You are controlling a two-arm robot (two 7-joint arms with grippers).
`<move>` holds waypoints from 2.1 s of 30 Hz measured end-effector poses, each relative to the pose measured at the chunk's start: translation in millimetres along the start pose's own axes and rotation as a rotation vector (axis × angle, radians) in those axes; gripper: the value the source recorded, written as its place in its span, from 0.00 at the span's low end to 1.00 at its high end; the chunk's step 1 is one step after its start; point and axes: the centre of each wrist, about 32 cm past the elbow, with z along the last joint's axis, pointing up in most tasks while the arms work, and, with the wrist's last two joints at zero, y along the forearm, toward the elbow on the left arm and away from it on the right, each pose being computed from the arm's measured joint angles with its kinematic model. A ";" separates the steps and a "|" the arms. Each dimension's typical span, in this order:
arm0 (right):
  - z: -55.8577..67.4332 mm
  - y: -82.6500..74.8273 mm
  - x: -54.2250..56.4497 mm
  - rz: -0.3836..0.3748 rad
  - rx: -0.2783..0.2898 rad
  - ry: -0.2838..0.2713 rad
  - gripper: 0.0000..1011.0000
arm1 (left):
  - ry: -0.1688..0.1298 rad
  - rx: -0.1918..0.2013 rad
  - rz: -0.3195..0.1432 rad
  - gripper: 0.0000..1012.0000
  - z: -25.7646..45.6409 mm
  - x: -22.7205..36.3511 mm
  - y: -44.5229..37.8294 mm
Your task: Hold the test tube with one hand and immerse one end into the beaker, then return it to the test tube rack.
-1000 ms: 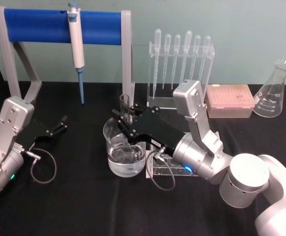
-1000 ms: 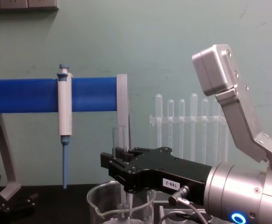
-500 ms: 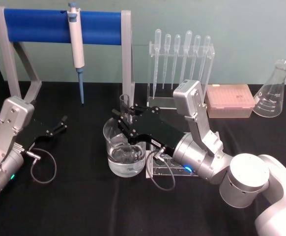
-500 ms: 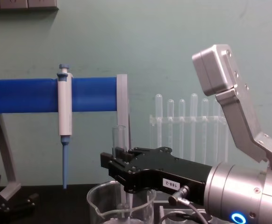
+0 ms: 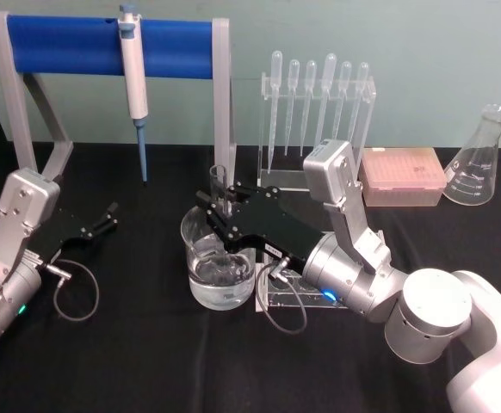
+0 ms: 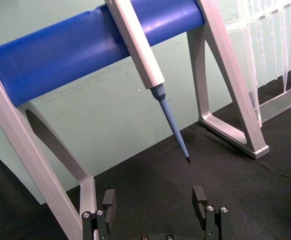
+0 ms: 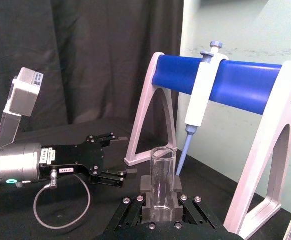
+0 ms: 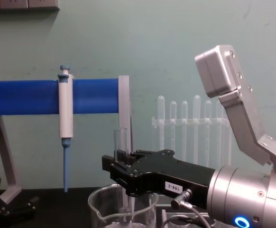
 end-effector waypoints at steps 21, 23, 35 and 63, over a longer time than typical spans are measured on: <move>0.0 0.0 0.0 0.000 0.000 0.000 0.22 | 0.000 0.000 0.000 0.99 0.0 0.0 0.0; 0.0 0.0 0.0 0.000 0.000 0.000 0.22 | 0.000 0.000 0.000 0.99 0.0 0.0 0.0; 0.0 0.0 0.0 0.000 0.000 0.000 0.22 | 0.000 0.000 0.000 0.99 0.0 0.0 0.0; 0.0 0.0 0.0 0.000 0.000 0.000 0.22 | 0.000 0.000 0.000 0.99 0.0 0.0 0.0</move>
